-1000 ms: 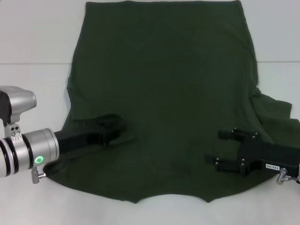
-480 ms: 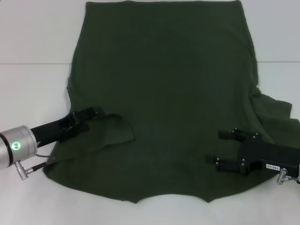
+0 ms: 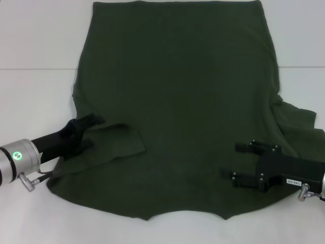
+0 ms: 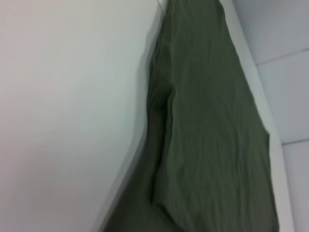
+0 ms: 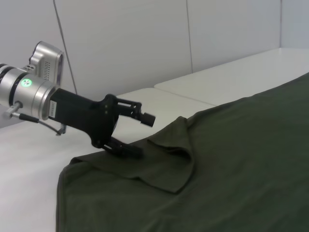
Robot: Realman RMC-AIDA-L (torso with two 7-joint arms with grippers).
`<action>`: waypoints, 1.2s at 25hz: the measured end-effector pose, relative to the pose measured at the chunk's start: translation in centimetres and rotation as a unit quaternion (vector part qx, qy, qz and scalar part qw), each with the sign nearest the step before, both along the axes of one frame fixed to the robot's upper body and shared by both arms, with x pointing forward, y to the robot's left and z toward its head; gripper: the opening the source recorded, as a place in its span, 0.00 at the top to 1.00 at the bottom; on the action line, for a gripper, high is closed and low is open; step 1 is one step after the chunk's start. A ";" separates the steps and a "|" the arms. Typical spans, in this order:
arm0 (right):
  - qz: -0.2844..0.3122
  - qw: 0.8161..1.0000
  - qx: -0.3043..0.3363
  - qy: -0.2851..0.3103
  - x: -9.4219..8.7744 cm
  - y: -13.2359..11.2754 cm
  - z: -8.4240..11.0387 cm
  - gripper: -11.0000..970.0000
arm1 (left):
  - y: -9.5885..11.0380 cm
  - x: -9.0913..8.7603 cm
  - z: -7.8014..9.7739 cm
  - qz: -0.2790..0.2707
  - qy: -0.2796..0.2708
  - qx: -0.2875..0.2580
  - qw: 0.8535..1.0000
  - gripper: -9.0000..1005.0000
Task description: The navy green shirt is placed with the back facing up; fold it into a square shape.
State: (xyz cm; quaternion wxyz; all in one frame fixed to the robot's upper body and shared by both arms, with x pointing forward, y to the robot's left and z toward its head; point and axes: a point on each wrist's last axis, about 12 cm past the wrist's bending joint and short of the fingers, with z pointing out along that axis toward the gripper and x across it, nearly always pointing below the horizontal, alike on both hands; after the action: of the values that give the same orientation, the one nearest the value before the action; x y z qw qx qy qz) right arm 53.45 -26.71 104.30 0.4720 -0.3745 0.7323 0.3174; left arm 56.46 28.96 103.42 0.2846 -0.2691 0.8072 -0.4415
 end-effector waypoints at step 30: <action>-0.002 1.000 -0.003 -0.001 0.3 0.2 0.0 0.08 | -1.2 2.4 0.3 0.035 0.001 0.014 0.999 0.14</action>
State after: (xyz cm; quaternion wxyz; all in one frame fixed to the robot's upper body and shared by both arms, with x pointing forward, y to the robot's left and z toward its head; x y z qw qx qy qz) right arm 53.75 -26.53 104.33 0.4724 -0.3751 0.7331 0.3142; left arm 58.85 27.74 103.73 0.3030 -0.2937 0.8034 -0.4200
